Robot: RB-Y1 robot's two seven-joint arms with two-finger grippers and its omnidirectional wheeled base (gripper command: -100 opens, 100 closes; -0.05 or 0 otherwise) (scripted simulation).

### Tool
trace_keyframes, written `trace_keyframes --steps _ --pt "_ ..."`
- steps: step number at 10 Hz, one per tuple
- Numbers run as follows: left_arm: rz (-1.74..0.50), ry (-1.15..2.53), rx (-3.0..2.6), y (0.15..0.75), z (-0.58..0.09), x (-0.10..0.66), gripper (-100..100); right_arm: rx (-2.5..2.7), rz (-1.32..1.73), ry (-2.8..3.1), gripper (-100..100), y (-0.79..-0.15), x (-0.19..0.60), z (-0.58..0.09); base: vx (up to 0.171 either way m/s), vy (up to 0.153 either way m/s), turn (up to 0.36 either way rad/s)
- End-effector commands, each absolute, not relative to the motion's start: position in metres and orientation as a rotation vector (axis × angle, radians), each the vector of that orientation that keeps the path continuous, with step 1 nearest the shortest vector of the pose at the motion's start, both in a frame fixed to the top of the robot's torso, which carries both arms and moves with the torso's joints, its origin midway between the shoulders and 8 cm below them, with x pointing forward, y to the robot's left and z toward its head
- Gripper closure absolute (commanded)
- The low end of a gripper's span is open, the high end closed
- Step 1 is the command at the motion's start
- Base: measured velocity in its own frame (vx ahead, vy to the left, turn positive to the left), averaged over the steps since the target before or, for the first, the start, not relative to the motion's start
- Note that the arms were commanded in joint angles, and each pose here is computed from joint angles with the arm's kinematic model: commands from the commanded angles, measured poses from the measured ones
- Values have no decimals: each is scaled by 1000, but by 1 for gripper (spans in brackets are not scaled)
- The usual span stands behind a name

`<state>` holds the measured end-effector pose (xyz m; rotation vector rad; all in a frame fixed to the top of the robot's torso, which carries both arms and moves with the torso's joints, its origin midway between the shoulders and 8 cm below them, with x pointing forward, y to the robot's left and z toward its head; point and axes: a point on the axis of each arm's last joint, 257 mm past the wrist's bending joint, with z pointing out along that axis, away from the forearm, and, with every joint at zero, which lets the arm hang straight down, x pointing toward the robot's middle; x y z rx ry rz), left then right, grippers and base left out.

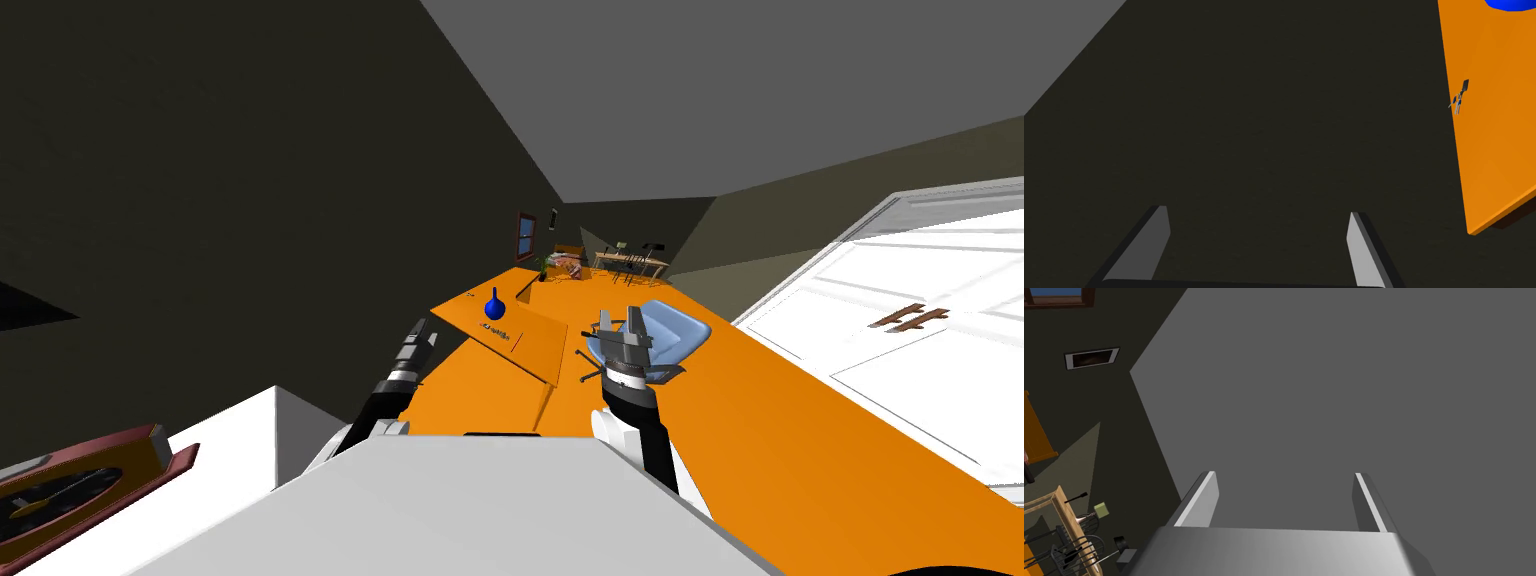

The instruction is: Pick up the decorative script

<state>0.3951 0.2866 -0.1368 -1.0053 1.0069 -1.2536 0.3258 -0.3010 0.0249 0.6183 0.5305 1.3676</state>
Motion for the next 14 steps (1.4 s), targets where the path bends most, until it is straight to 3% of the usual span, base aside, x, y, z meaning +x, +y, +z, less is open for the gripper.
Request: trace_keyframes --steps 1,11,14 --pt "-1215 1081 -1069 297 -172 397 -100 618 1368 531 0 -301 326 25 -54 -114 -301" --pt "-927 1414 -1349 371 -330 383 -100 618 1367 531 0 -301 326 25 -45 -124 -188" --pt "-903 1427 -1373 376 -344 377 -100 618 1367 531 0 -301 326 25 4 -38 -29"
